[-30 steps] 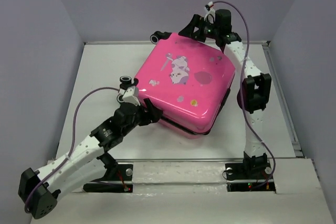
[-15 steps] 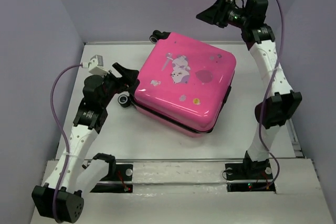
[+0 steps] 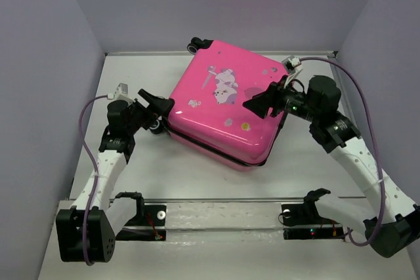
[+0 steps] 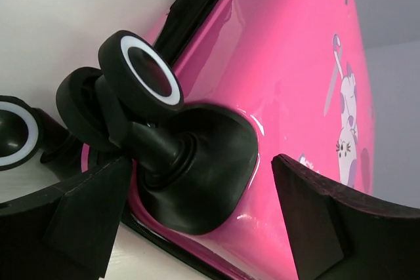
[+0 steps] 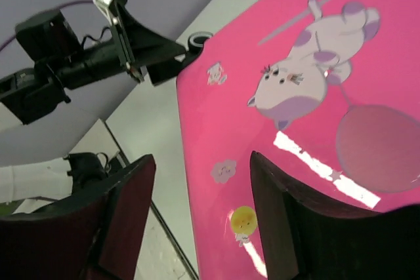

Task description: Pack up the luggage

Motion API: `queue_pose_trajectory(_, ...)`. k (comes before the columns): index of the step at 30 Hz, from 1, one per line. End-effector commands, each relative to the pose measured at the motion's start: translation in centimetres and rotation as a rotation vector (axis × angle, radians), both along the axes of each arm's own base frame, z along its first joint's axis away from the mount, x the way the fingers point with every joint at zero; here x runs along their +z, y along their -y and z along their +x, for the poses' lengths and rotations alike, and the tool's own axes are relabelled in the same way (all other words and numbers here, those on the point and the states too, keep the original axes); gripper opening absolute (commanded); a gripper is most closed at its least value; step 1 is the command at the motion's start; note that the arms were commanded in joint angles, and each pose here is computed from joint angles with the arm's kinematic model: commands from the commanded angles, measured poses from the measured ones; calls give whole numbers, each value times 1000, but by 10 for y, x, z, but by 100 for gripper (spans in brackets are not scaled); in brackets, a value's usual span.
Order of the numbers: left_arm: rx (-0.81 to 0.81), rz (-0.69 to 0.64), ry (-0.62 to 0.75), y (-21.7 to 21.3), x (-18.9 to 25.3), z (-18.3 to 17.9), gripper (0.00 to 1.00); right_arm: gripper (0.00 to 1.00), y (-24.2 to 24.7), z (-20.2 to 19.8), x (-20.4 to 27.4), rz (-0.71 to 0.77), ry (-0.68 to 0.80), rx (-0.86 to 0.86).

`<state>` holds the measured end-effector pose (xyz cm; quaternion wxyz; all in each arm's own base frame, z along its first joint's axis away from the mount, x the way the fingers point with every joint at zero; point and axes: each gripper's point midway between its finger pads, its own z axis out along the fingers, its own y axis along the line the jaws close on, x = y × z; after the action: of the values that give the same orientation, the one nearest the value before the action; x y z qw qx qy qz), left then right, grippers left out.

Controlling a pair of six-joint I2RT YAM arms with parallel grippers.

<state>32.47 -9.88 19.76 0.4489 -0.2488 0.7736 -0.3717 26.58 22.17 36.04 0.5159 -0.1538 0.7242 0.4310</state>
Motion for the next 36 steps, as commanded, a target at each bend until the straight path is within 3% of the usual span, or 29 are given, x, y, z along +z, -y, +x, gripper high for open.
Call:
queue_pose_trajectory(1, -5, -118, 54, 8, 15, 12, 99, 71, -12, -2, -38, -62, -21, -9)
queue_pose_trajectory(6, 34, -148, 9, 6, -4, 23, 99, 73, -19, -13, -51, -67, -40, 10)
queue_pose_trajectory(13, 117, -261, 64, -1, 0, 41, 96, 73, -27, -27, -60, -52, -54, 42)
queue_pose_trajectory(15, 111, -324, 122, 3, 15, 44, 88, 73, -30, -34, -64, -48, -58, 54)
queue_pose_trajectory(16, 117, -366, 152, 4, 19, 45, 68, 73, -30, -37, -72, -48, -77, 52)
queue_pose_trajectory(17, 121, -372, 165, 3, 22, 46, 68, 73, -30, -37, -75, -53, -84, 50)
queue_pose_trajectory(19, 132, -384, 190, 2, 28, 48, 51, 73, -34, -44, -79, -52, -94, 68)
queue_pose_trajectory(20, 134, -398, 217, 1, 36, 49, 36, 74, -35, -48, -82, -52, -101, 74)
queue_pose_trajectory(24, 115, -415, 308, 1, 69, 49, 13, 76, -31, -50, -89, -57, -110, 63)
queue_pose_trajectory(26, 96, -415, 381, 2, 102, 48, 6, 81, -29, -52, -90, -65, -114, 61)
queue_pose_trajectory(33, 55, -336, 512, 4, 202, 44, 6, 93, -24, -50, -82, -77, -100, 34)
queue_pose_trajectory(36, 35, -318, 502, 7, 212, 41, 6, 94, -23, -49, -77, -81, -93, 26)
